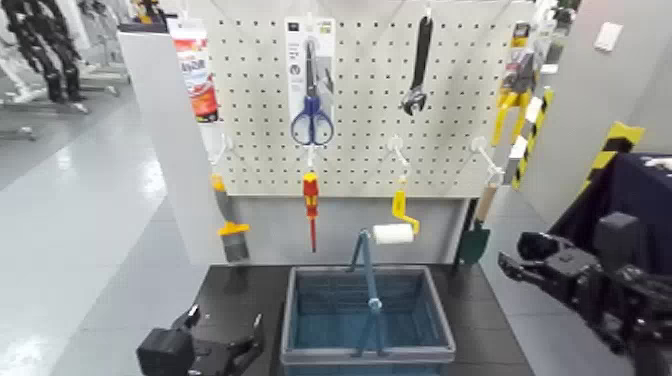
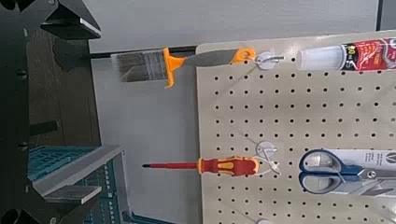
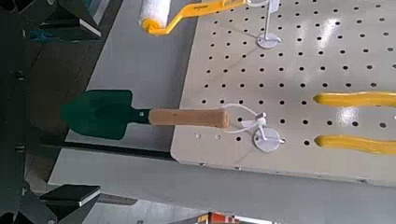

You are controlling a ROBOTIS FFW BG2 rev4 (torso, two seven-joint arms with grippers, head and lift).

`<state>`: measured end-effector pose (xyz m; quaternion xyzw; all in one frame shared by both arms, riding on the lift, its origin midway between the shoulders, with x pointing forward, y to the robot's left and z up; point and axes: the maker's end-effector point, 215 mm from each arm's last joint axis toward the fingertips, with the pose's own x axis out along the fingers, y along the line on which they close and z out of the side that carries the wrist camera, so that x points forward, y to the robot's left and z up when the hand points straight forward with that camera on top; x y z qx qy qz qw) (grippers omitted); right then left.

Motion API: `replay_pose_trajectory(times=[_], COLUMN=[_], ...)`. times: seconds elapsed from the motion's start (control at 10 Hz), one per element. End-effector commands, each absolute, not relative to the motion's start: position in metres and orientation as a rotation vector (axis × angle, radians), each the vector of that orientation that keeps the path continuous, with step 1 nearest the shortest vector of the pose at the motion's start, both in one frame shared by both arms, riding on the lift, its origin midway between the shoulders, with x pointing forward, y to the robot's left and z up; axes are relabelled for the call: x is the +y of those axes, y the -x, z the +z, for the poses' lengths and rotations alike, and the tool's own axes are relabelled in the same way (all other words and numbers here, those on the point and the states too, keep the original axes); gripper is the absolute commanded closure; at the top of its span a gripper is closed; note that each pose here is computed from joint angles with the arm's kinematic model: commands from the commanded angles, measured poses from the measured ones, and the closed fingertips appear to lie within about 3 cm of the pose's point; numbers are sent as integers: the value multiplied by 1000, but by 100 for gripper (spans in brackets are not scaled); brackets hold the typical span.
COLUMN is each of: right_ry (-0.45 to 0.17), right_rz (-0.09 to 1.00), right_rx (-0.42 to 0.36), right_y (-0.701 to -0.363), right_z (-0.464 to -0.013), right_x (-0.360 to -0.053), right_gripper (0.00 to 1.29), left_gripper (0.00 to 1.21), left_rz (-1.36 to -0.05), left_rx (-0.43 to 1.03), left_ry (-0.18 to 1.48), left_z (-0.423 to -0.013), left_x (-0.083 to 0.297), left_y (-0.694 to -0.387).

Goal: Put the tool with the wooden handle into the crate.

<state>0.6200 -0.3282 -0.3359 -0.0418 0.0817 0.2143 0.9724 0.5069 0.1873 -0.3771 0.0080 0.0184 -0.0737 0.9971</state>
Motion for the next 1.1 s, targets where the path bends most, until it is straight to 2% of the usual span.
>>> replay_pose_trajectory(times=[0.1,0.6,1.1], right_ry=[83,90,86], right_rz=[455,537,565], right_rx=[179,169,157], right_y=[-639,-675,-692], right_z=[-336,-320,-314], right_x=[-332,-310,-299], right_gripper=[14,14,16], left_gripper=[13,13,13], left_rz=[-147,-155,-160], left_rx=[35,33,28], left_ry=[-13,-11,-10], left_z=[-376,-376,-374], left_x=[186,181,178], left_y=[-507,-510,-511])
